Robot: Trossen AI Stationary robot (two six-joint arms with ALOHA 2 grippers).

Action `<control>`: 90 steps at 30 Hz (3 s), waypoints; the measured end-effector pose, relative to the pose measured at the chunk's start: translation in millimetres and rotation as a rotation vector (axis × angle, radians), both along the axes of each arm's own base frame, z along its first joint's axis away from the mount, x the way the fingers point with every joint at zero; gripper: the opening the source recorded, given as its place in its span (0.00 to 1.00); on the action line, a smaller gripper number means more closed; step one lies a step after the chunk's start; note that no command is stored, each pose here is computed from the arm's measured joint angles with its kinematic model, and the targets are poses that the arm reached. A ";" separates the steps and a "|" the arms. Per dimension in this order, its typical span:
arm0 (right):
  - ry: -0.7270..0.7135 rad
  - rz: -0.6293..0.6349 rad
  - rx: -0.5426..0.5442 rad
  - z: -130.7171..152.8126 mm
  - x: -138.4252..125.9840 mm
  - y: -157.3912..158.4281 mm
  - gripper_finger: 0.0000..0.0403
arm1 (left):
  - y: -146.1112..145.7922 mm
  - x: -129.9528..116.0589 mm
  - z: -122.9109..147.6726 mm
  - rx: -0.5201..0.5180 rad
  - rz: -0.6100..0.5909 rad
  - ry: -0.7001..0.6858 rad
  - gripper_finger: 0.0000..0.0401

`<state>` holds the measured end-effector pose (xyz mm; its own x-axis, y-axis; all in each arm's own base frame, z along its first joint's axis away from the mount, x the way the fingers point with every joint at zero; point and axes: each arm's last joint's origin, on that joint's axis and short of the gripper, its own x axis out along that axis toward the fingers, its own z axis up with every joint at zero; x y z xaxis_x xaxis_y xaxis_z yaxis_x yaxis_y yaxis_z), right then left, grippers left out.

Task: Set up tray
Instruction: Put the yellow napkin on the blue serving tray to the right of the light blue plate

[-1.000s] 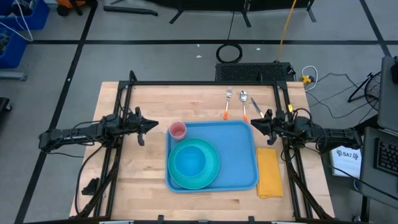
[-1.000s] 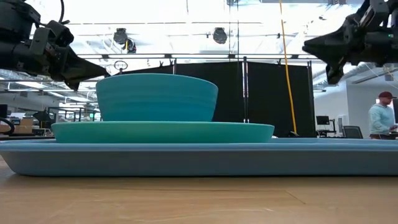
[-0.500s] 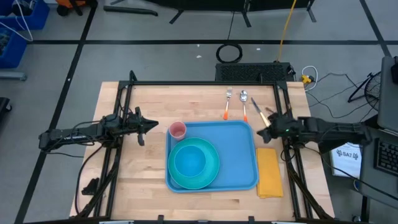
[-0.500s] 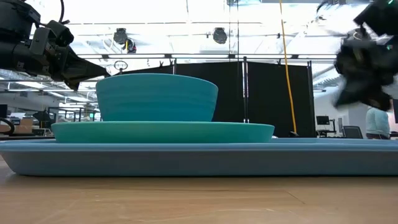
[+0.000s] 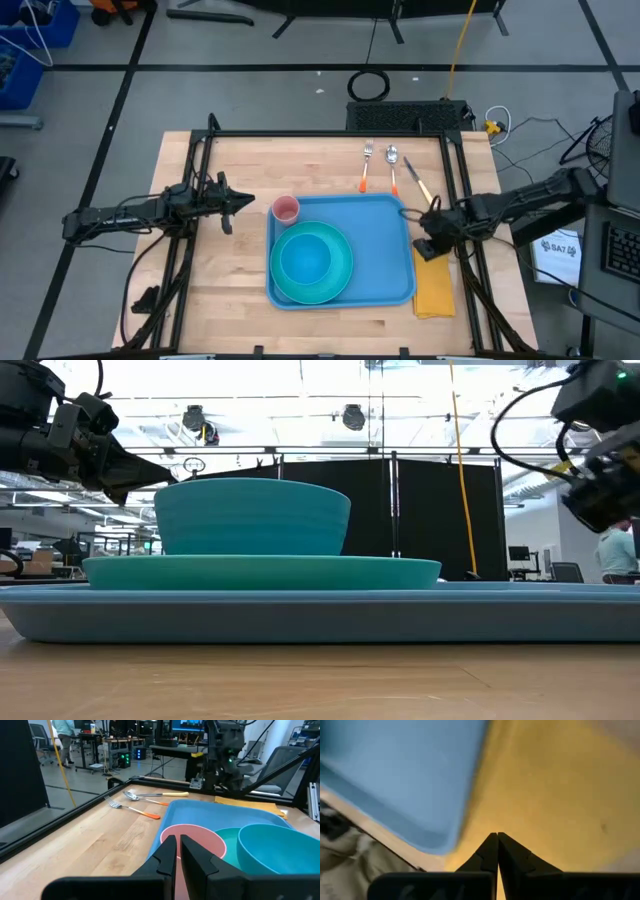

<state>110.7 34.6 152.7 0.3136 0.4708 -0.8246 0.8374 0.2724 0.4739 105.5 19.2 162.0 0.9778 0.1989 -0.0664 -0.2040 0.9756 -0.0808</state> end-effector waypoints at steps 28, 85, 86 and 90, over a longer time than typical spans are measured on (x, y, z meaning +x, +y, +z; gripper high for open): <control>0.211 -0.073 -0.527 -34.6 8.4 1.7 0.00 | 0.0 0.0 0.2 0.000 0.000 -0.001 0.06; -0.584 -0.188 -0.952 8.6 33.9 -25.5 0.42 | -0.1 0.0 0.2 0.000 -0.001 -0.001 0.06; -0.643 -0.202 -0.987 12.2 37.1 -26.5 0.46 | 0.0 0.0 0.1 0.000 -0.001 0.000 0.06; -0.867 -0.418 -1.125 28.6 43.5 -33.9 0.58 | 0.0 0.0 0.1 0.000 -0.001 0.000 0.06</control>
